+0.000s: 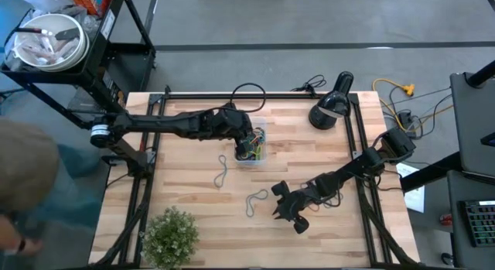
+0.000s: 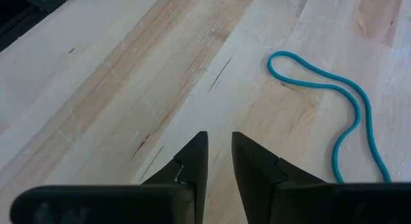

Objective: Pick and place rubber bands into bin
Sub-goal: Put the yellow rubber band into the transparent bin, then put the red rubber band into the transparent bin

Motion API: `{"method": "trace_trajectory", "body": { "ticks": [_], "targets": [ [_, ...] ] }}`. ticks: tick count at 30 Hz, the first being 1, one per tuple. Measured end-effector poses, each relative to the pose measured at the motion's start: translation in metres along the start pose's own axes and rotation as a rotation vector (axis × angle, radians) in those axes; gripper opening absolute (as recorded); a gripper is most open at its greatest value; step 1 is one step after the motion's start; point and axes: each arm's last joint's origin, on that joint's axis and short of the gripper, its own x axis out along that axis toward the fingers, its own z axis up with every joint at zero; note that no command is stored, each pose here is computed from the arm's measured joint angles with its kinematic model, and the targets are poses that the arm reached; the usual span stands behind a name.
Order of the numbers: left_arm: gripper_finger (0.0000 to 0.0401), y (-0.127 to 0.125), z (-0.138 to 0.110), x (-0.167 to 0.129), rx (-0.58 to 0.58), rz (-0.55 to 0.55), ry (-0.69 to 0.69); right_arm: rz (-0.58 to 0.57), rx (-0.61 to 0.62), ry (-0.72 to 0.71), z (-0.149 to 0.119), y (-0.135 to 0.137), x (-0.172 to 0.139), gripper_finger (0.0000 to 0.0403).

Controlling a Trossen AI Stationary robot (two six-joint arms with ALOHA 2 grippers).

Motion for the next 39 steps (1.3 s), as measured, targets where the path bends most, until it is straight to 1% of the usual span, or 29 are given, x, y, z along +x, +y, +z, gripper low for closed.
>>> {"method": "trace_trajectory", "body": {
  "ticks": [8,10,16,20,23,27,31,35,39],
  "targets": [
    [0.0000,-0.002,-0.011,0.008,-0.018,0.000,0.044,0.001,0.020,-0.001,0.000,0.000,0.000,0.0063],
    [0.0000,-0.003,-0.018,0.013,-0.044,-0.003,0.068,0.001,0.022,-0.001,0.000,0.000,0.000,0.0063],
    [0.0000,-0.008,-0.042,0.030,-0.090,-0.083,0.172,0.000,0.023,-0.002,0.000,0.000,0.000,0.0063],
    [0.0003,-0.010,-0.056,0.040,-0.084,-0.080,0.229,0.000,0.022,-0.002,0.000,0.000,0.000,0.0063],
    [0.0025,-0.010,-0.058,0.042,-0.073,-0.077,0.236,0.000,0.022,-0.003,0.000,0.000,0.000,0.0063],
    [0.0074,-0.010,-0.058,0.042,-0.058,-0.075,0.235,0.000,0.019,-0.005,0.000,0.000,0.000,0.0063],
    [0.0114,-0.011,-0.057,0.041,-0.075,-0.078,0.231,0.000,0.018,-0.003,0.000,0.000,0.000,0.0063],
    [0.0130,-0.015,-0.053,0.031,-0.104,-0.107,0.225,0.001,0.005,0.011,-0.002,0.000,0.000,0.0063],
    [0.0131,-0.038,-0.052,0.015,-0.054,-0.135,0.196,-0.017,0.001,0.071,-0.007,0.000,-0.001,0.0063]
  ]
}}
